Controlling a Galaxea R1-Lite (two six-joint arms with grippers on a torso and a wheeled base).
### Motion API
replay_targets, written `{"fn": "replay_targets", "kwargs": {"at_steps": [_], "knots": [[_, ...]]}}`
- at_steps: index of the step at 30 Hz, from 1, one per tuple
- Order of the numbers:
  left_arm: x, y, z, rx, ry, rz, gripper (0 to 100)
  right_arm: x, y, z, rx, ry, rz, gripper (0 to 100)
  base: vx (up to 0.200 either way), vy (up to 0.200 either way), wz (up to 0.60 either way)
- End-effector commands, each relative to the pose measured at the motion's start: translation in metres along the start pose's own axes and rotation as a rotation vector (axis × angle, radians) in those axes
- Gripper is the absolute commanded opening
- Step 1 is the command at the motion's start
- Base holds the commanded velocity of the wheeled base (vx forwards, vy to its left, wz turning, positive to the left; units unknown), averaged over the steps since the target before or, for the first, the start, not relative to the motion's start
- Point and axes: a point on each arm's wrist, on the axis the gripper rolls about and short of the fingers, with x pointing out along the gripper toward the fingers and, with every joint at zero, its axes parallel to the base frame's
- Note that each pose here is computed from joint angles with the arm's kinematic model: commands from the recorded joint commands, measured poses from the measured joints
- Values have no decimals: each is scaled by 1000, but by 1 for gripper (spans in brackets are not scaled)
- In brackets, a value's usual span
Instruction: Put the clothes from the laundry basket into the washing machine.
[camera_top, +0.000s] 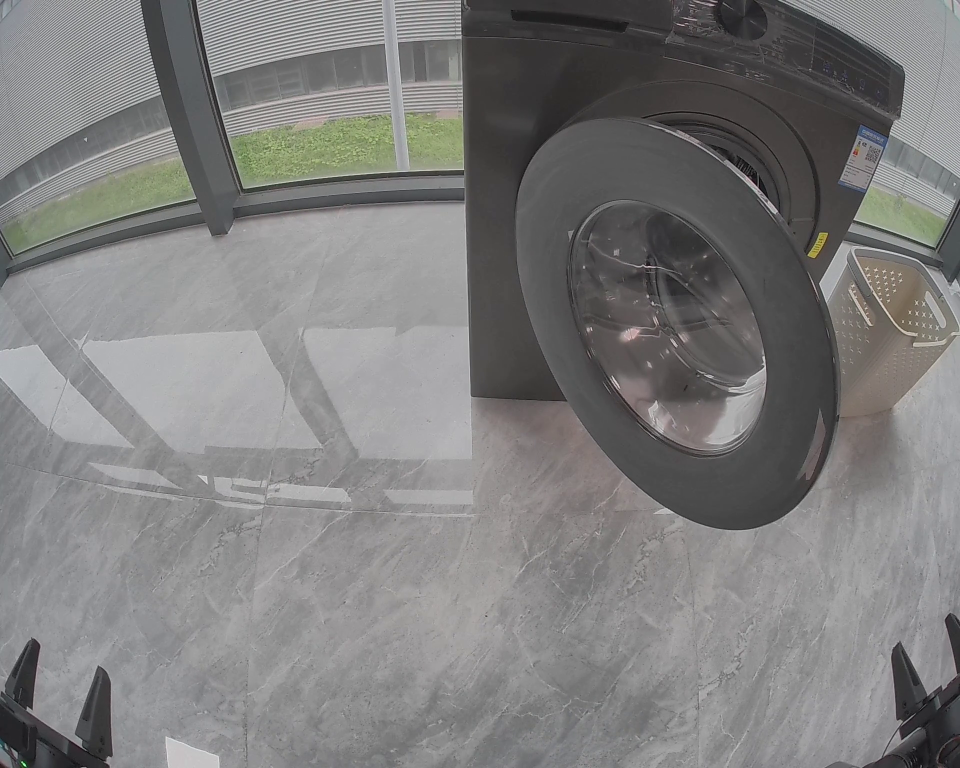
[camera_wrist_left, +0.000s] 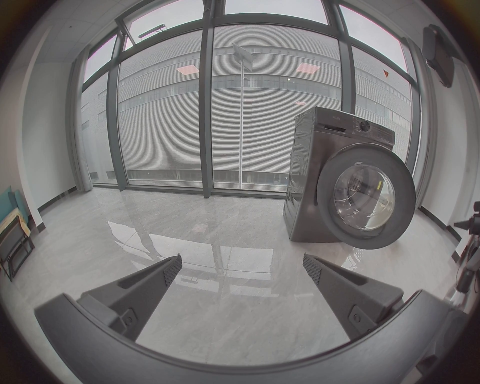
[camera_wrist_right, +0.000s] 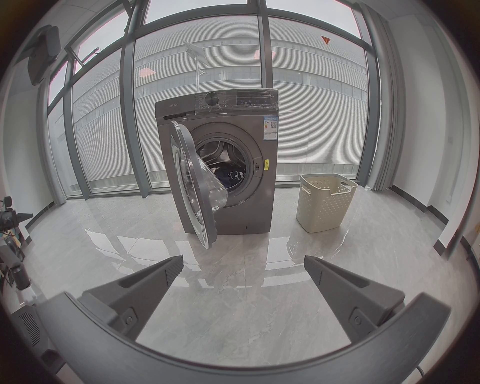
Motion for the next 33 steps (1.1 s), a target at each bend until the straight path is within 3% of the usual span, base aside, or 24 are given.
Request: {"fn": "replay_targets", "kwargs": {"at_steps": [1, 3, 7, 9, 10, 11, 13, 17, 20, 24, 25, 27, 28, 30, 33], "knots": [[0, 0, -7, 33, 26, -24, 100, 0, 0, -5, -3, 5, 1, 100, 0, 0, 0], [0, -1, -8, 57, 36, -58, 100, 0, 0, -5, -5, 6, 10, 100, 0, 0, 0], [0, -1, -8, 52, 35, -59, 100, -1, 1, 1, -20, -33, 42, 100, 0, 0, 0], [0, -1, -8, 52, 35, -64, 100, -9, 2, 29, -20, -162, 51, 100, 0, 0, 0], [0, -1, -8, 52, 35, -64, 100, -9, 2, 29, -20, -162, 51, 100, 0, 0, 0], [0, -1, -8, 54, 35, -65, 100, -15, 3, 53, -18, -216, 52, 100, 0, 0, 0], [0, -1, -8, 65, 35, -67, 100, -7, 4, 70, -22, -137, 73, 100, 0, 0, 0], [0, -1, -8, 63, 35, -59, 100, 29, 7, 74, -16, 83, 186, 100, 0, -100, 0], [0, -1, -8, 62, 35, -61, 100, 50, 10, 74, 21, 185, 227, 100, 0, -200, 0], [0, -1, -8, 63, 36, -61, 100, 68, 15, 76, 23, 237, 290, 100, 0, -200, 0], [0, -1, -8, 63, 36, -67, 100, 86, 22, 81, 35, 259, 348, 100, 0, -200, 0], [0, -1, -8, 63, 35, -67, 100, 100, 28, 86, 61, 251, 377, 100, 0, -200, 0], [0, -1, -8, 63, 35, -69, 100, 113, 33, 89, 110, 254, 395, 100, 0, -200, 0], [0, -1, -8, 55, 37, -67, 100, 129, 41, 89, 165, 250, 416, 100, 0, -200, 0], [0, -1, -8, 54, 37, -68, 100, 143, 50, 86, 159, 249, 454, 100, 0, -200, 0]]}}
